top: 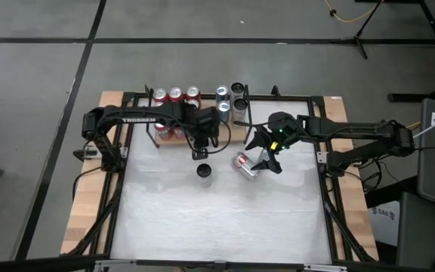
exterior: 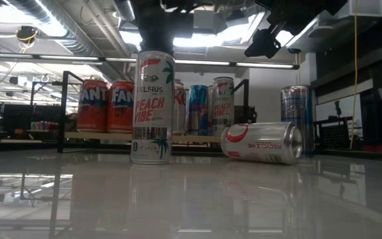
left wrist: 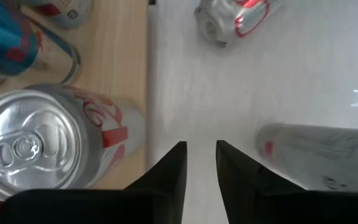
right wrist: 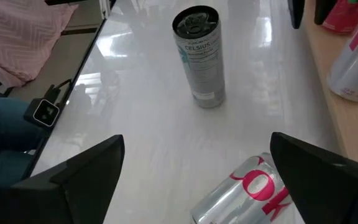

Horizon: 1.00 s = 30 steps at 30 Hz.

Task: Place canned beverage on shelf
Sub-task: Adjust the red silver soda can on the shelf

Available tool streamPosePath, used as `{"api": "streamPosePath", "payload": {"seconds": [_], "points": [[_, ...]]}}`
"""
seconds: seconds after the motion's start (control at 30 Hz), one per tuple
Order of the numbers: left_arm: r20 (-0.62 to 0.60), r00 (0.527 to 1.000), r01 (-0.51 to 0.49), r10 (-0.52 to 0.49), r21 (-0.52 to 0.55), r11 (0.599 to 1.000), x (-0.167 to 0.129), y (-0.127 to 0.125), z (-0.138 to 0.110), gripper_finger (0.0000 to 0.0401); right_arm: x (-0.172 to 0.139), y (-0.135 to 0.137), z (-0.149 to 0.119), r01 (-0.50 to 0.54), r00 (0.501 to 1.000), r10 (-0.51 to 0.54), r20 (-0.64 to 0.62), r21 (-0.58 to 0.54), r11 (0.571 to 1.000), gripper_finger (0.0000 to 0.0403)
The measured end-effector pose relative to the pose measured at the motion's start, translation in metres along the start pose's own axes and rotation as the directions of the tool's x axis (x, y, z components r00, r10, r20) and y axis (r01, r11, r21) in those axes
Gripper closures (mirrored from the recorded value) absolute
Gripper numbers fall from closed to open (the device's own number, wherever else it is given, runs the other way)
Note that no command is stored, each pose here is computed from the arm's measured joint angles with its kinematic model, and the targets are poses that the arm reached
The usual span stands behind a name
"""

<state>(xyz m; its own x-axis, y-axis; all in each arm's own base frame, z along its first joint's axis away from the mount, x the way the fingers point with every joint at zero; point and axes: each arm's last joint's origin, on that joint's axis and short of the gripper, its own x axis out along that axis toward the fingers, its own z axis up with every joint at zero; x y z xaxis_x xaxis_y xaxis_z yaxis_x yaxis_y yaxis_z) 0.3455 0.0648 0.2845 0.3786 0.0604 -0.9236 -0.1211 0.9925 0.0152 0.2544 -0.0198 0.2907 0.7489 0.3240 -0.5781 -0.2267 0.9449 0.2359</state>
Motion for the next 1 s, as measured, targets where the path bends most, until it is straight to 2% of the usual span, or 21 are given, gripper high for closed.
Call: {"api": "streamPosePath", "payload": {"seconds": [0.57,1.0], "points": [[0.014,0.977,-0.214,0.214,-0.013,0.977,0.008,0.009,-0.001,0.0337,0.000,0.000,0.000,0.001,1.000,-0.001,0.000,0.000,1.000,0.0010],[0.054,0.967,-0.246,0.251,-0.076,0.966,0.007,0.030,0.002,0.0337,0.000,0.000,0.000,0.001,1.000,-0.001,0.001,0.000,1.000,0.0010]]}}
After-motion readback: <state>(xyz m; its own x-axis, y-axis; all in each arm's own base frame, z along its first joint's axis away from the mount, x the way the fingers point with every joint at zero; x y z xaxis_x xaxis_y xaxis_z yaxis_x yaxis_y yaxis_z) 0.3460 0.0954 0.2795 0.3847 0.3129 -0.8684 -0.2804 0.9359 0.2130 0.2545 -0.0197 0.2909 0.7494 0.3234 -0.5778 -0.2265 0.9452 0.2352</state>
